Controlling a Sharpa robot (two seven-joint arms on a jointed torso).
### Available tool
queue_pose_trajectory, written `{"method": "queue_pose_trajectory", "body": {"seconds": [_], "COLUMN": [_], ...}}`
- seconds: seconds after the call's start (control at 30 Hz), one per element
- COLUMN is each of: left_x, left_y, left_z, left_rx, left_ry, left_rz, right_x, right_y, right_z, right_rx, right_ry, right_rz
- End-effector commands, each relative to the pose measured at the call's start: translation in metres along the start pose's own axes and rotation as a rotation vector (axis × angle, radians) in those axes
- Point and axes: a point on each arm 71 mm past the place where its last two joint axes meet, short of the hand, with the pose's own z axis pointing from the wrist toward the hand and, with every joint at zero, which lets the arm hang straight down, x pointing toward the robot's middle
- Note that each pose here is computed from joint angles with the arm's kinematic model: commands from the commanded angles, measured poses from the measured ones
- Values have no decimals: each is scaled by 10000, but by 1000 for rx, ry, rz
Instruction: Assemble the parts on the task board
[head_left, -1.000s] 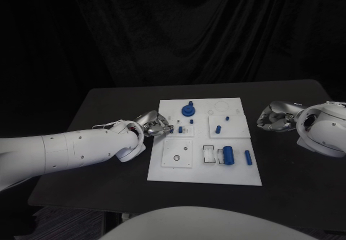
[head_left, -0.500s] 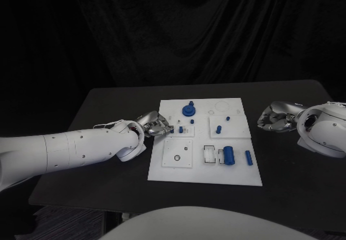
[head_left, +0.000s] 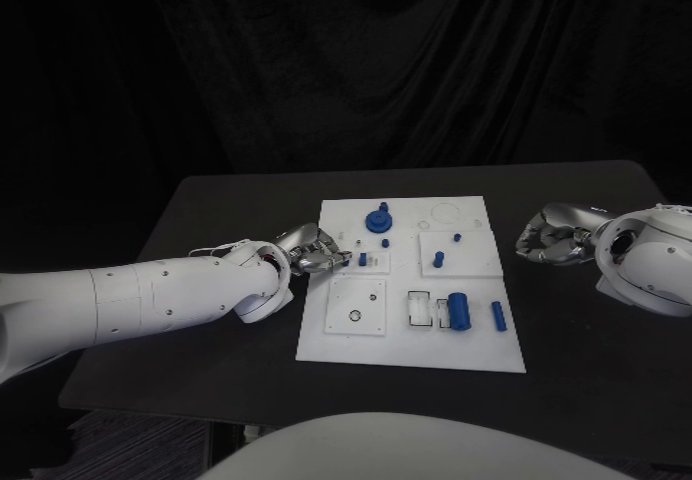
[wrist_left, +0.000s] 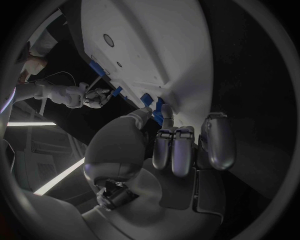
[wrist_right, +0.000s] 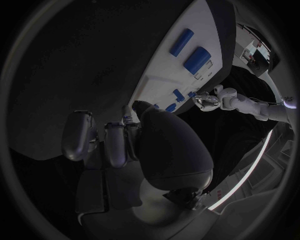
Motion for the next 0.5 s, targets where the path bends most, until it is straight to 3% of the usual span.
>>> {"method": "queue_pose_trajectory", "body": {"seconds": [0.03, 0.5], "left_x": [28, 31], "left_y": [-20, -6], "left_z": [-3, -3], "left_rx": [17, 17], "left_ry": [19, 30], "left_rz": [-2, 0], "right_x": [7, 6], "right_y": [-6, -16], "right_z": [-1, 0], "right_rx": [14, 17], "right_ry": [4, 5], "right_rz": [-2, -2]}}
